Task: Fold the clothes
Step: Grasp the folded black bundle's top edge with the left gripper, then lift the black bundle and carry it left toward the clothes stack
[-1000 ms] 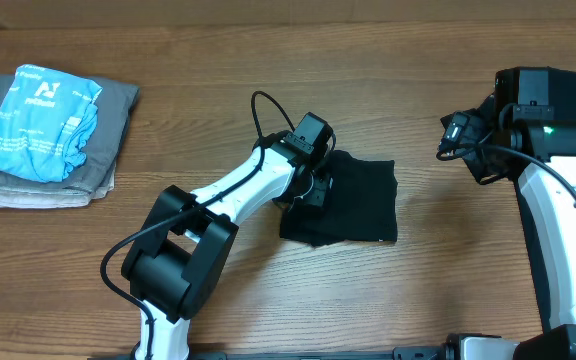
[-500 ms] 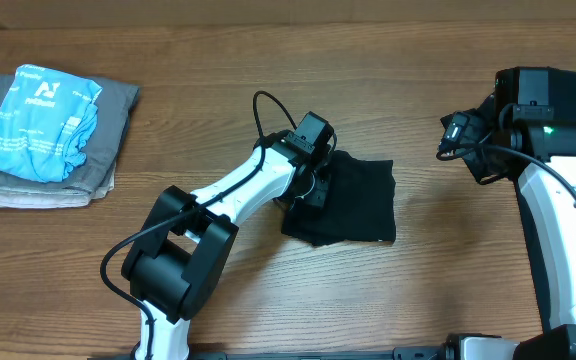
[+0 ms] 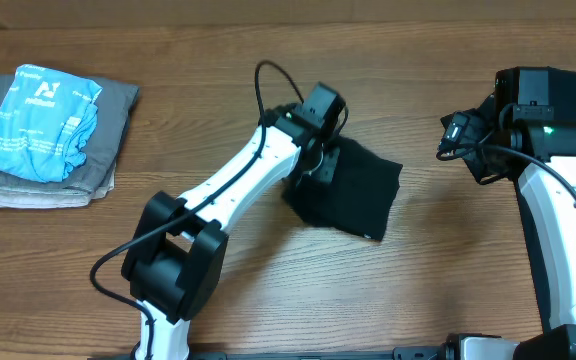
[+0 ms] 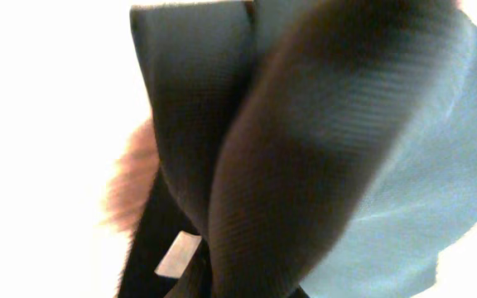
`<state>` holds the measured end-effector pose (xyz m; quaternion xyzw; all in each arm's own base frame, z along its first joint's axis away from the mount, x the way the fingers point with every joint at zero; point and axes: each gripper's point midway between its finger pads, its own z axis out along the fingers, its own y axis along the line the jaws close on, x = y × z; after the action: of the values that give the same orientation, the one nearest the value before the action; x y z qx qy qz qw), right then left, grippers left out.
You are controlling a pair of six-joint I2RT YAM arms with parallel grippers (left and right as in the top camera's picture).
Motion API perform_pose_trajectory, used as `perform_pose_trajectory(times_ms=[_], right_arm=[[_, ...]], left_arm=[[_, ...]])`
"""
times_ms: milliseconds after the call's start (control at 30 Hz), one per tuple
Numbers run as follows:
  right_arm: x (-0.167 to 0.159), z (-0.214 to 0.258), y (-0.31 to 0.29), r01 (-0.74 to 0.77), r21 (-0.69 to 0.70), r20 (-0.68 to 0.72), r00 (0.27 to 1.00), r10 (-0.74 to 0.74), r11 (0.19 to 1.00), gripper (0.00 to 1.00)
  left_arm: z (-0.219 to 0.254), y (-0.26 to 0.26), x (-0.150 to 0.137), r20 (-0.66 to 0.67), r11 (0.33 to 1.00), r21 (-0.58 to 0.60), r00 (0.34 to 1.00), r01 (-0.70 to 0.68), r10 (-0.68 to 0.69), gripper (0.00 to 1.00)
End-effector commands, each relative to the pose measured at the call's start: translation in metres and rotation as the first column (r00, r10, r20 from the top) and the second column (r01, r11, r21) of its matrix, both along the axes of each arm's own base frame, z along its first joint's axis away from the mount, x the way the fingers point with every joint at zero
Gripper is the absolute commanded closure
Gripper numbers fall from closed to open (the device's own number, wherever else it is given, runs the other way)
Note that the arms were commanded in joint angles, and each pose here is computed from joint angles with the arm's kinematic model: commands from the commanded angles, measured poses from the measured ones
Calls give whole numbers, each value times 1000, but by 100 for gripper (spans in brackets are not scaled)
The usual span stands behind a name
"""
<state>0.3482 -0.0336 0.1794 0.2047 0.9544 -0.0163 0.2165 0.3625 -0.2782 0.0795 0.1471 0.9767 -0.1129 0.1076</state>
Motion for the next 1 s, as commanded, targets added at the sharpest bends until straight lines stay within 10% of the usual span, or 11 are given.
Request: perform_pose_trajectory(times_ms=[0,567,967], right_arm=[[2,6,-4,6,-14,19,1000,-6,1000,0],[2,6,-4,7,-14,19,1000,-7,1000,0],[2,6,-4,7,-14,19,1000,-6,1000,0]], left_arm=[[56,11,28,154,999,8,987,-41,39,96],[143,115,95,285,963,3,923,-269,257,96],[254,253,115,411,827,-138,728,-546,549,96]])
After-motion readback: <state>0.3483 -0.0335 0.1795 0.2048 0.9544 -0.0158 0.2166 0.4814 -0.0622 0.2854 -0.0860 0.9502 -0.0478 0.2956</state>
